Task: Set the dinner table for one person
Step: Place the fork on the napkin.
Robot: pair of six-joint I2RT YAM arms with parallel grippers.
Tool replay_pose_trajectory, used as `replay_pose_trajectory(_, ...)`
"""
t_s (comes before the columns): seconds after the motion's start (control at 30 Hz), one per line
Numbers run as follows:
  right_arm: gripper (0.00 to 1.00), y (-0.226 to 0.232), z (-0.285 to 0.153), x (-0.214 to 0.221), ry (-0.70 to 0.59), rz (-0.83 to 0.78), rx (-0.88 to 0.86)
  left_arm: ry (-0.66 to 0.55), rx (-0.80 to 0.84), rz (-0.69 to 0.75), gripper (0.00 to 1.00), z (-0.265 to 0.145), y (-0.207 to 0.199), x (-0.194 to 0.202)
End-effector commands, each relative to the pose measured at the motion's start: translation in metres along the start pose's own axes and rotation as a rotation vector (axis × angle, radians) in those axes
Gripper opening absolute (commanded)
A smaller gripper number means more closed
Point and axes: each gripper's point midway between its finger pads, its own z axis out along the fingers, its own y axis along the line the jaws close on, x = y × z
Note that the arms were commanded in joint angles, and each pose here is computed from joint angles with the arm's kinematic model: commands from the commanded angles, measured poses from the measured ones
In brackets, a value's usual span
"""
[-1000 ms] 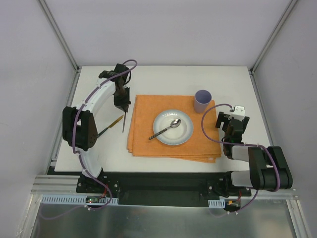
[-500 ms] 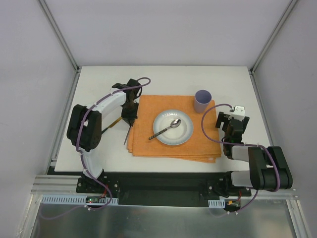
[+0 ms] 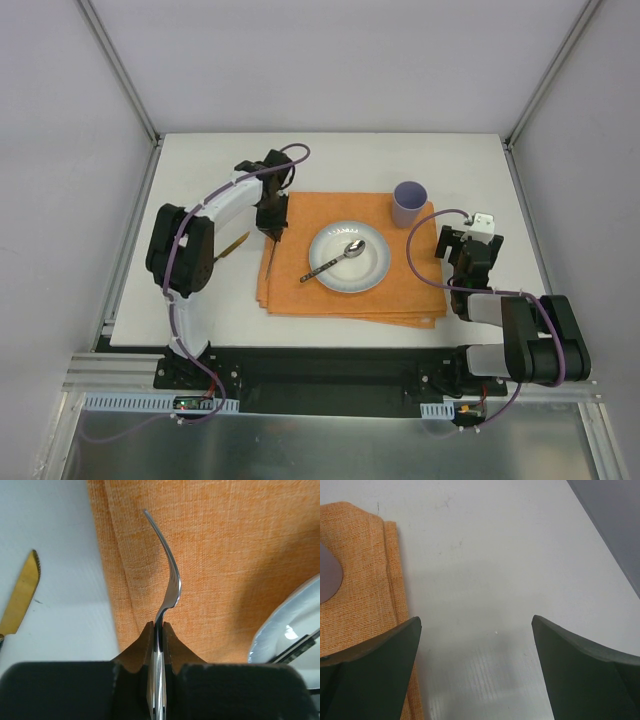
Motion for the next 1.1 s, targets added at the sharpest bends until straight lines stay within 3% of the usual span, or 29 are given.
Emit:
replay_pose_trajectory(0.0,0.96,-0.002,0.002,-0.020,-0.074,0.027,0.012,-0.024,0.070,-0.081,0.00,-0.009,-0.024,-0.017)
replay_pose_trajectory(0.4,0.96,-0.002,0.002,-0.020,-0.074,0.025,0.013,0.111,0.267,-0.081,0.00,0.013,-0.068,-0.014)
replay_pose_trajectory(0.9,0.96,-0.002,0.002,-0.020,-0.074,0.027,0.012,0.082,0.275,-0.100,0.00,0.022,-0.074,-0.033)
replay_pose_trajectory(1.07,0.96,-0.002,0.002,-0.020,-0.072,0.026,0.012,0.034,0.207,-0.092,0.00,0.024,-0.061,-0.036)
